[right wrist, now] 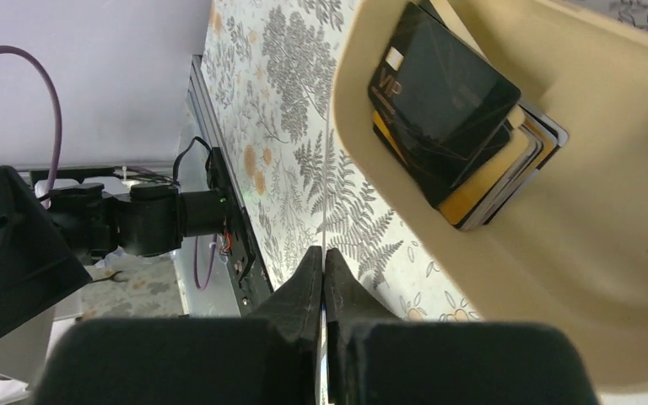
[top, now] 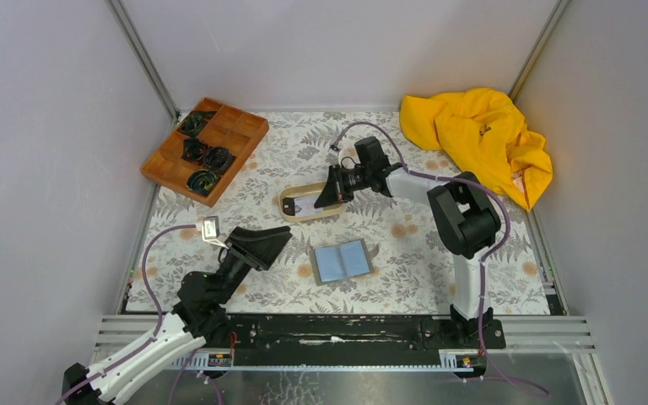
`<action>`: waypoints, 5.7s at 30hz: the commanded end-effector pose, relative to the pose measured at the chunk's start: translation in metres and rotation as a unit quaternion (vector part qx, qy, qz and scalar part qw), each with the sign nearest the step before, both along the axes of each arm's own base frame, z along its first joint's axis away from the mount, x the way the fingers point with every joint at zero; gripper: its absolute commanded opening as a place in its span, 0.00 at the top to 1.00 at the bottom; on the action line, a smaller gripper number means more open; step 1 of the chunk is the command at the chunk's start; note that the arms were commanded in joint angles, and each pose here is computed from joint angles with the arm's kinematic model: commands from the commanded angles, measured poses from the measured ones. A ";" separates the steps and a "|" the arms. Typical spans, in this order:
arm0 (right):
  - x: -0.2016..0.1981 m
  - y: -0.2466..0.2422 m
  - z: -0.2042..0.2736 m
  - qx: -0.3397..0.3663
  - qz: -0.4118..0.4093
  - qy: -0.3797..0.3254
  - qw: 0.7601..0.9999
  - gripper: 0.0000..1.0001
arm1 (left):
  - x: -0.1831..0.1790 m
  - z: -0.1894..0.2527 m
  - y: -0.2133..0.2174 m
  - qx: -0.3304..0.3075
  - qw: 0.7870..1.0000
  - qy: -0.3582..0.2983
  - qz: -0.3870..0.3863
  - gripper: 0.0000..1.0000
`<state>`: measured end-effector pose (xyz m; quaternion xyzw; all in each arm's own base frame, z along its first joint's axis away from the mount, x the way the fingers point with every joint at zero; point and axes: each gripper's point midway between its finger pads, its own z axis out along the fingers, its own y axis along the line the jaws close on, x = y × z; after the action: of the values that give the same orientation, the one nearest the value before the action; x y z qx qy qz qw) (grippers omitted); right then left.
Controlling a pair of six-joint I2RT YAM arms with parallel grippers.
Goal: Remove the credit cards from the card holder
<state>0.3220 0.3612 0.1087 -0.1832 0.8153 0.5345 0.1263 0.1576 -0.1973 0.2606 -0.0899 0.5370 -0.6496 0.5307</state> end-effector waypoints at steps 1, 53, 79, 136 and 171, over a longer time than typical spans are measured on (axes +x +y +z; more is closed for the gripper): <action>0.006 0.011 0.011 0.042 0.021 -0.004 0.999 1.00 | 0.005 -0.074 -0.009 0.075 0.996 0.039 -0.003 0.16; 0.040 0.035 -0.024 -0.006 0.043 -0.010 0.999 0.67 | 0.011 -0.103 -0.010 0.109 0.991 0.073 0.007 0.17; 0.036 0.044 -0.031 -0.062 0.028 -0.030 0.997 0.68 | 0.009 -0.107 -0.012 0.101 0.991 0.083 -0.004 0.17; -0.106 -0.117 -0.023 -0.111 -0.181 -0.123 0.969 0.96 | -0.012 -0.182 -0.073 0.216 0.957 0.158 -0.108 1.00; -0.132 -0.095 -0.080 -0.119 -0.145 -0.066 0.980 0.71 | -0.007 -0.243 -0.075 0.267 0.929 0.235 -0.103 1.00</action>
<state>0.1899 0.2523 0.0211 -0.1013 0.8932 0.3755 0.2255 0.1530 -0.2789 0.0183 -0.0398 0.8060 -0.4949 0.3223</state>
